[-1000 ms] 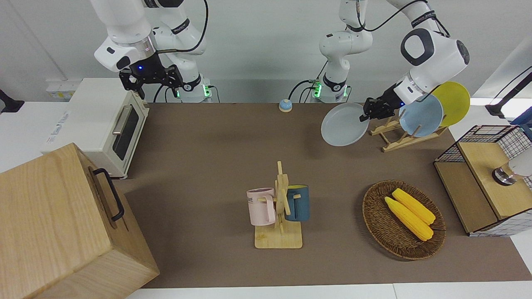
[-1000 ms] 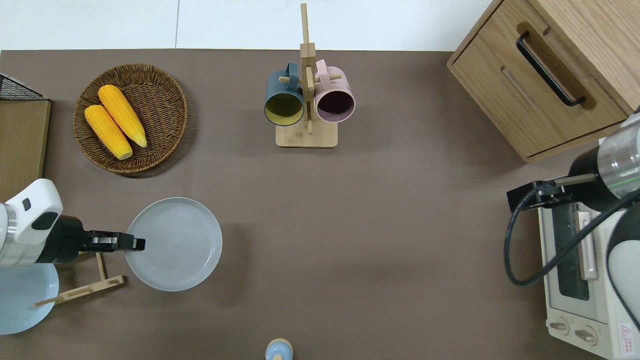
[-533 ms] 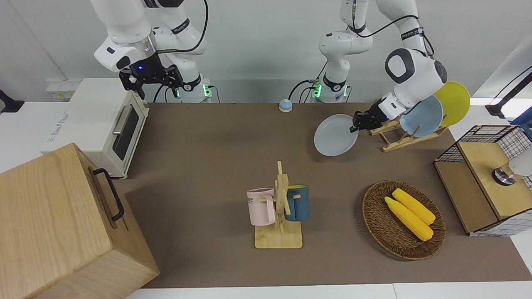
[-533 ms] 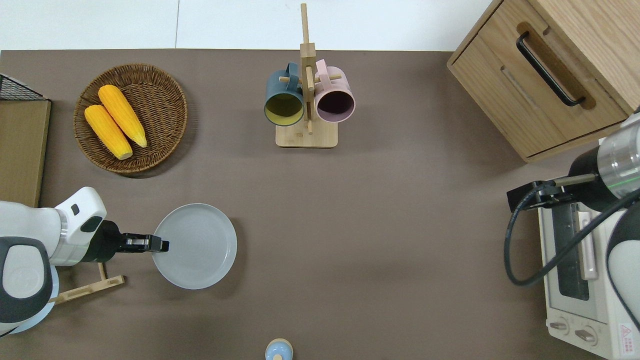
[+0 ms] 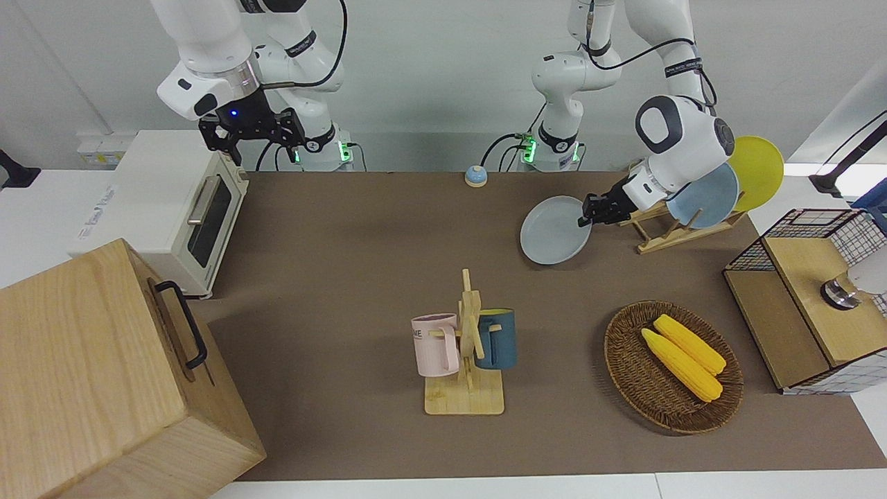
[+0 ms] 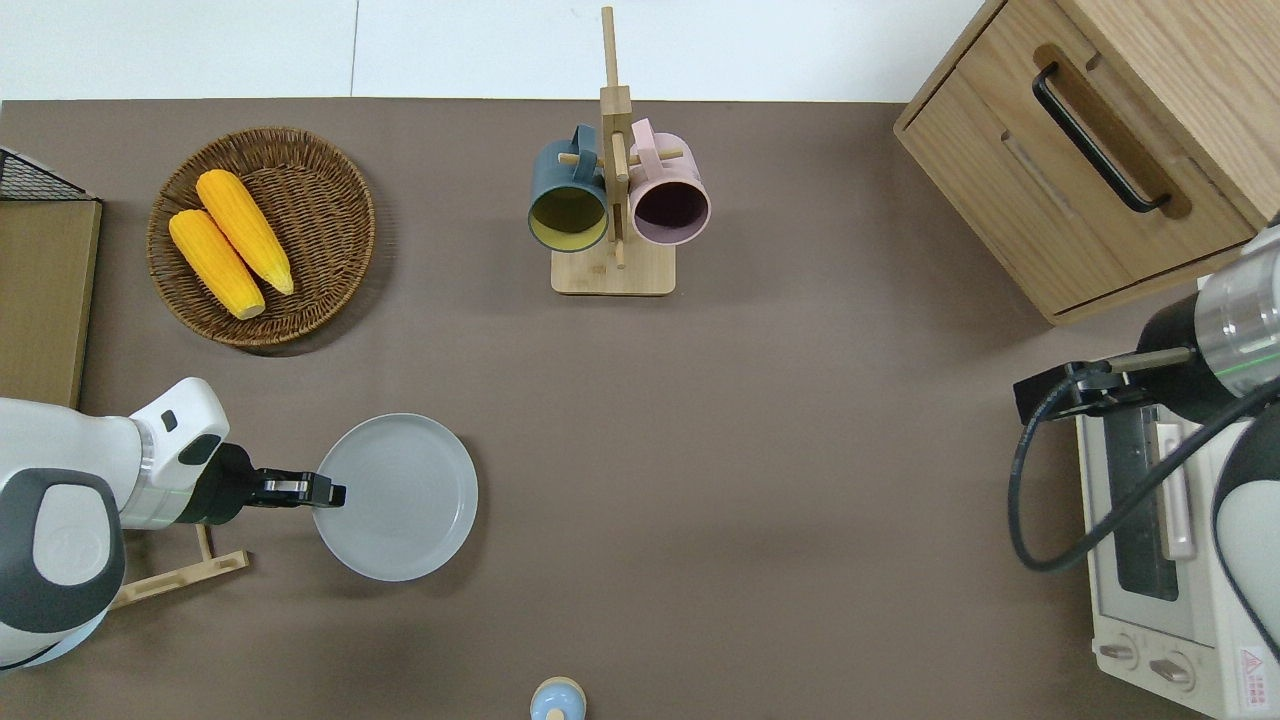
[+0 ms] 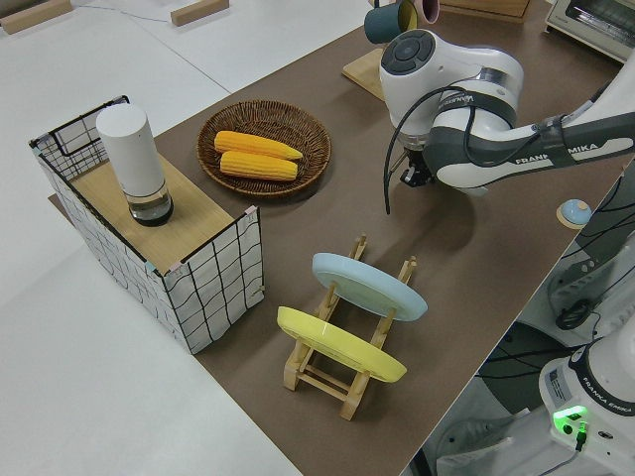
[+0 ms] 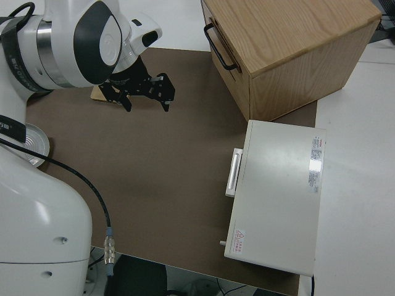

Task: Pick gray plate from low plate rack and place it on table with left arm
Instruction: 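Lower the gray plate flat onto the table beside the rack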

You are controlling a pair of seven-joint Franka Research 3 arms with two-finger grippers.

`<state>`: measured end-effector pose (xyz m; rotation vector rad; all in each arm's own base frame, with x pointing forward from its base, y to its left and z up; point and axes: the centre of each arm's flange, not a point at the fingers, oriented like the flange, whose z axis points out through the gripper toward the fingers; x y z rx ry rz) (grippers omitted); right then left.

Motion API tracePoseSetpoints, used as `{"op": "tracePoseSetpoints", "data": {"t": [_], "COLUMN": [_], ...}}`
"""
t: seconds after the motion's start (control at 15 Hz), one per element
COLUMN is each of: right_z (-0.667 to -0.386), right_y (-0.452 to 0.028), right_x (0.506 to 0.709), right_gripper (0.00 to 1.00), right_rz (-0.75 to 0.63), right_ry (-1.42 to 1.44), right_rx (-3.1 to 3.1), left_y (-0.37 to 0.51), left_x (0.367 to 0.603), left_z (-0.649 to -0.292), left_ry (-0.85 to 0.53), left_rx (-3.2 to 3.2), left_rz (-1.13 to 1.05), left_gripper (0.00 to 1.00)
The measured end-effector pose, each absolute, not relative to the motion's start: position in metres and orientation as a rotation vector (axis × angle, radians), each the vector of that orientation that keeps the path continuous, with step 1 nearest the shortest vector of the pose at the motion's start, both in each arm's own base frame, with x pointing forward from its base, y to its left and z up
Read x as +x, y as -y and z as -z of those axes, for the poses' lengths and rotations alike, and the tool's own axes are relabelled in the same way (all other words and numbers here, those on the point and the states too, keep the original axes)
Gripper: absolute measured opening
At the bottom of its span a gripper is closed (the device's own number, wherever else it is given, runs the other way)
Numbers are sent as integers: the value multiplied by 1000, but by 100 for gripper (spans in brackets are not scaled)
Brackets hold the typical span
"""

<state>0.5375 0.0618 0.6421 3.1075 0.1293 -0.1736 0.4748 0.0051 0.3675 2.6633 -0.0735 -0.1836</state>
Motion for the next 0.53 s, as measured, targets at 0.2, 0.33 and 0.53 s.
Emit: {"op": "tracePoseSetpoints", "data": {"t": [0.2, 0.33, 0.53], "right_z": [-642, -642, -642], "right_y": [-62, -62, -62], "right_x": [537, 537, 537], "right_gripper": [99, 99, 99], "right_rz": [174, 174, 174], "right_ry": [-129, -129, -129], "right_rx": [3108, 3108, 3108], "left_y": [-5, -5, -6], "left_x": [475, 475, 475], "left_z": [-365, -365, -365], "left_ry": [74, 76, 77], "left_rx": [2663, 2663, 2663], "left_rz": [187, 187, 184], "left_gripper": [16, 33, 42]}}
